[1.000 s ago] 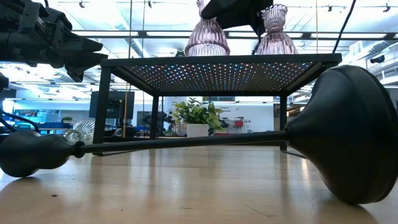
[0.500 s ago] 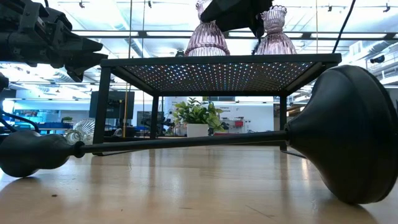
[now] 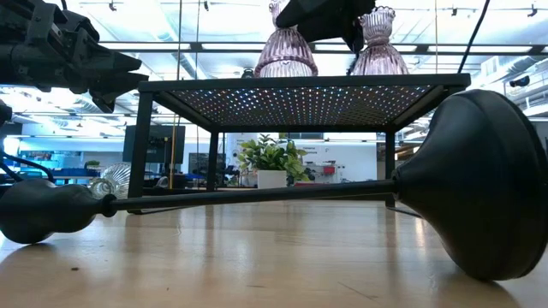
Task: Pick & Place candle stick holders
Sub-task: Put the pink glass candle holder on the shelf
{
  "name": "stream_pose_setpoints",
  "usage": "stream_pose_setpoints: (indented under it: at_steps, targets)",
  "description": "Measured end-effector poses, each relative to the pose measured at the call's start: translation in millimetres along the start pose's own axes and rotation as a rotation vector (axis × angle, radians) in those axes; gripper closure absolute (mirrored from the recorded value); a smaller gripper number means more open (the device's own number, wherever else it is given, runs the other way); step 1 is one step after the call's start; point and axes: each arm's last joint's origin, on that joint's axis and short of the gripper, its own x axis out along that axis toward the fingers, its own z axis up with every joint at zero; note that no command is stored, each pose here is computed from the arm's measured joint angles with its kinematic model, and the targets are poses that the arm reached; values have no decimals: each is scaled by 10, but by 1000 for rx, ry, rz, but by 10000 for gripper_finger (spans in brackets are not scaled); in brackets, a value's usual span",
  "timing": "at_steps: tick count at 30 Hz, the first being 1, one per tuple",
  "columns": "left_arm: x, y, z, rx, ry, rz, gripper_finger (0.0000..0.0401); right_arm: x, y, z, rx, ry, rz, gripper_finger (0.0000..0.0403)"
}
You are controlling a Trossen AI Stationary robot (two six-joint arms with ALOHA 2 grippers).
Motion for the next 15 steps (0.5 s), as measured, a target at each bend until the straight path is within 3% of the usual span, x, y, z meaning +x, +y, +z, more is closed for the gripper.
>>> stream_pose_setpoints:
  at_steps: [15]
  targets:
    - [0, 0, 0, 0, 0, 0, 222, 4, 5, 3, -44, -5, 3, 252]
